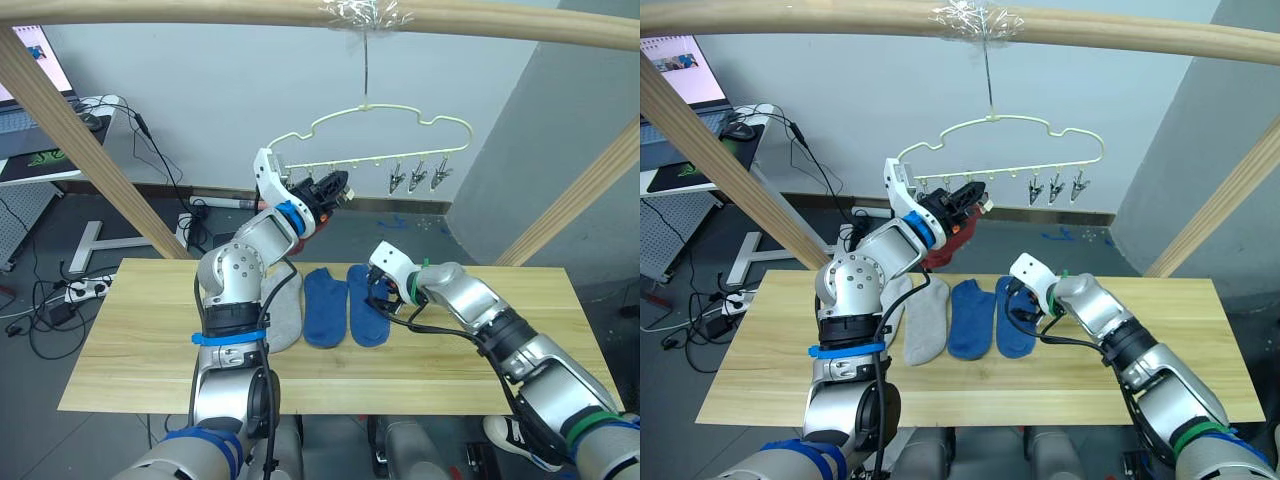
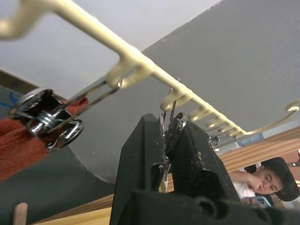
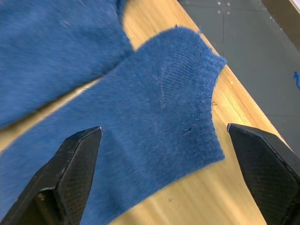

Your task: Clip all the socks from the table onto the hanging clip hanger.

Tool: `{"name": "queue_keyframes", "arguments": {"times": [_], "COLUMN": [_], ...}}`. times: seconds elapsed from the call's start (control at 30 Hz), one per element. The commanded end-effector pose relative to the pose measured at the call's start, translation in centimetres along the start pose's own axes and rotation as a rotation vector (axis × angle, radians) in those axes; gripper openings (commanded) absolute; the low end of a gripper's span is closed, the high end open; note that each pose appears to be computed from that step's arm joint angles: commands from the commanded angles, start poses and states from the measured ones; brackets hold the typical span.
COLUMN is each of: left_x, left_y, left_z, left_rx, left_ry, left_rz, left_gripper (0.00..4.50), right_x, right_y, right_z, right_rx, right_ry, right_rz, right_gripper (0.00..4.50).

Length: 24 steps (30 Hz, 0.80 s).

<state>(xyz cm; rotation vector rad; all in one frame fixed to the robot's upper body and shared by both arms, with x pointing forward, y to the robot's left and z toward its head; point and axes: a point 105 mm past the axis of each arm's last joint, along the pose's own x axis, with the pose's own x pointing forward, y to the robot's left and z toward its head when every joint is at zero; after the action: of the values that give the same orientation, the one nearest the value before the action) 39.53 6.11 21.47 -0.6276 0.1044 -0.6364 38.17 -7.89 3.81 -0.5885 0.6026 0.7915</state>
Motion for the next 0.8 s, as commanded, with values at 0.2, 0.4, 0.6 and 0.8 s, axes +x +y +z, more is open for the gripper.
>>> {"name": "queue_keyframes", "arguments": {"times": [0.2, 0.4, 0.6, 0.8], "left_x": [-0.3, -0.3, -0.3, -0.4], "left_y": [-1.4, -1.3, -1.2, -1.0], "left_z": [1.0, 1.1, 1.2, 1.2], "left_rx": [0.036, 0.032, 0.020, 0.012], "left_ry": [-0.040, -0.043, -0.044, -0.046], "left_rz": [-0.031, -0.025, -0.020, -0.017], "left_gripper": [0.23, 0.23, 0.23, 0.23], "right_x": [1.6, 1.6, 1.5, 1.4], "right_y": [0.7, 0.6, 0.5, 0.7], "right_z": [-0.9, -2.0, -2.4, -2.8], "right_rx": [0.044, -0.004, 0.005, 0.015], "right_ry": [0.046, 0.083, 0.099, 0.108], "right_rz": [0.062, 0.055, 0.051, 0.067], "right_gripper": [4.50, 4.50, 3.21, 1.14]}}
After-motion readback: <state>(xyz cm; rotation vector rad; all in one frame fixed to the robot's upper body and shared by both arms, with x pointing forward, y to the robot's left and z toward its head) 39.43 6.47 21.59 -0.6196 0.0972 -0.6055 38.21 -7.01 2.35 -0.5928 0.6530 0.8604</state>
